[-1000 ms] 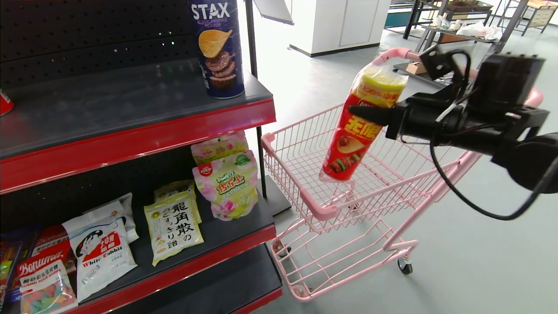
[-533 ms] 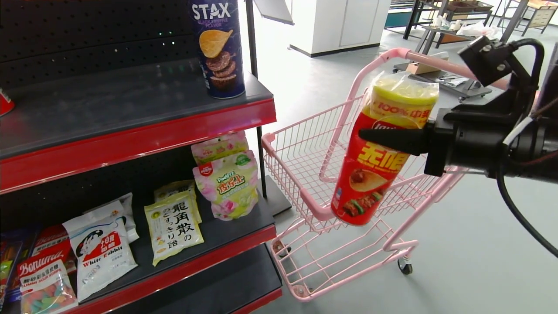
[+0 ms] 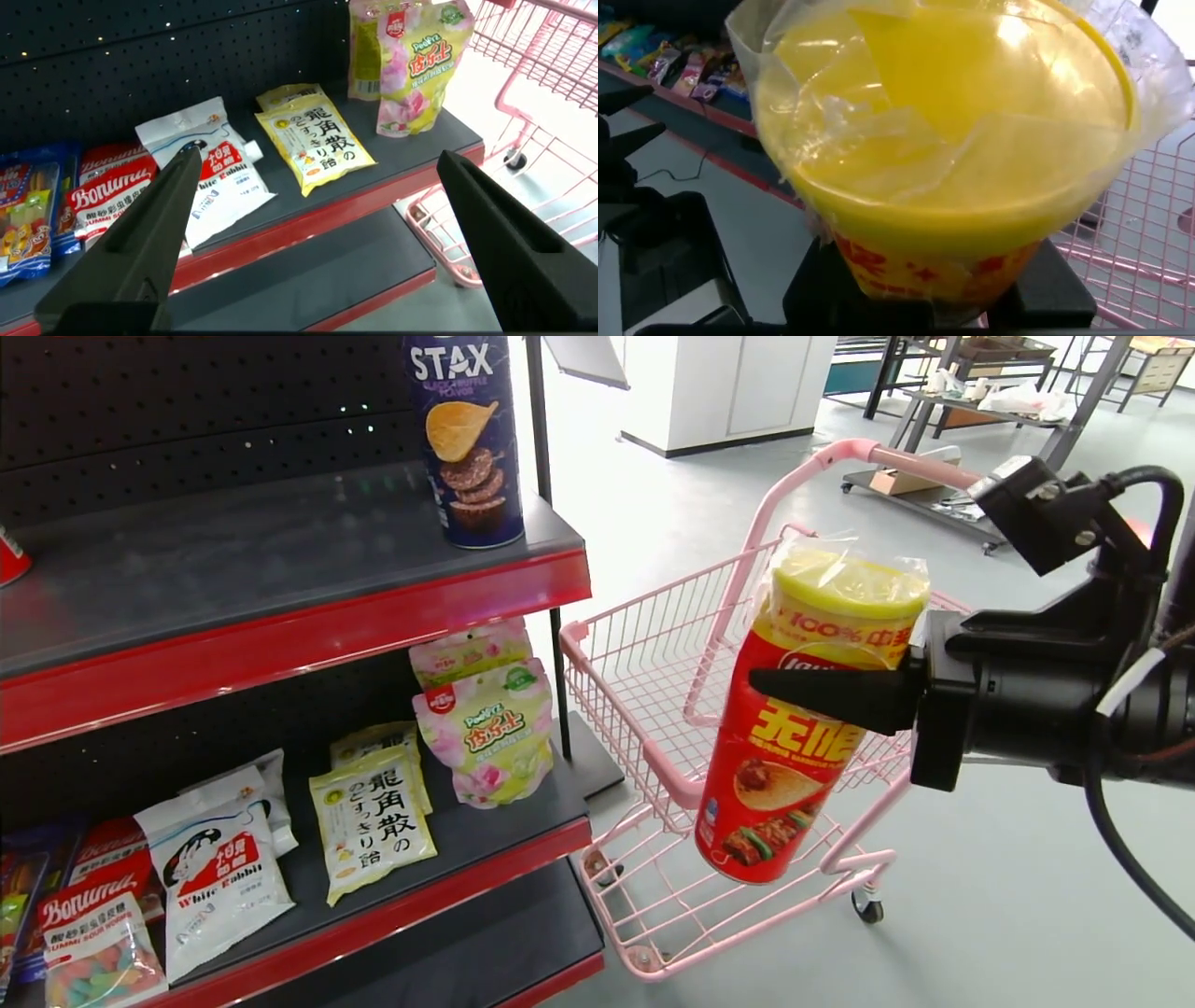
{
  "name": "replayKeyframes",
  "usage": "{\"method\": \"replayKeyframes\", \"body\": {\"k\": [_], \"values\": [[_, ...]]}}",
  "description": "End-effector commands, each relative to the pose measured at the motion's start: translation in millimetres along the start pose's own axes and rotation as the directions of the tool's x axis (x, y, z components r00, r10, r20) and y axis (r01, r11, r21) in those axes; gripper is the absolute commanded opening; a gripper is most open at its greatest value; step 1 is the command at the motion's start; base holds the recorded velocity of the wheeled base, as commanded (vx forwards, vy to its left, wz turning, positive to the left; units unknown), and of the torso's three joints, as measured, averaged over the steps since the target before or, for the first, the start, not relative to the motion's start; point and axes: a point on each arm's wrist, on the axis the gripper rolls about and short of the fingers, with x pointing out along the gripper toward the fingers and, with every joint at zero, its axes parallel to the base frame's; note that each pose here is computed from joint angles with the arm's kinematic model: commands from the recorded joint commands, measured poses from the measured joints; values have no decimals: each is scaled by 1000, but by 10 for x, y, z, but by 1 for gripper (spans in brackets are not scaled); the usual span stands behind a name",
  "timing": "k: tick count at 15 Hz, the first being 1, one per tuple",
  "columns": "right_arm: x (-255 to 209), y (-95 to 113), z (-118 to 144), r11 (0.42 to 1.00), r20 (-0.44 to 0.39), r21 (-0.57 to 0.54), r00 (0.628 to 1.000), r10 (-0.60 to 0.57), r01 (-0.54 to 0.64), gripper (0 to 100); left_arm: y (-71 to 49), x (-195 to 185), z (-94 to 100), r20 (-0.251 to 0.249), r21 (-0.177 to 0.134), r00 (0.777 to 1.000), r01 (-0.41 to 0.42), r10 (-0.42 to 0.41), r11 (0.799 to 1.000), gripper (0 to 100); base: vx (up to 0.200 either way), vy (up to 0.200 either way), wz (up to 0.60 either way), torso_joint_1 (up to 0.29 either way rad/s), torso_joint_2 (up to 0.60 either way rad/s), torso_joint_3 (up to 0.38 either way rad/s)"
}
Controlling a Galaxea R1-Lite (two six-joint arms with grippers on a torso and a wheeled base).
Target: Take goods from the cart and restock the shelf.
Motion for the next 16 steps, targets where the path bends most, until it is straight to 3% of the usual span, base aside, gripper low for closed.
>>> {"method": "replayKeyframes", "body": {"k": [1, 8, 16], "values": [[-107, 54, -41, 1000, 3, -2, 1000, 7, -7, 0, 0, 1, 2, 0, 0, 1000, -2, 2, 1000, 100, 0, 0, 0, 51, -251, -212], [-208, 97, -13, 1000, 26, -16, 1000, 10, -10, 0, 0, 1, 2, 0, 0, 1000, -2, 2, 1000, 100, 0, 0, 0, 120, -464, -342], [-204, 98, 2, 999, 30, -40, 999, 12, -10, 0, 0, 1, 2, 0, -3, 1000, -2, 2, 1000, 100, 0, 0, 0, 196, -573, -374]]}}
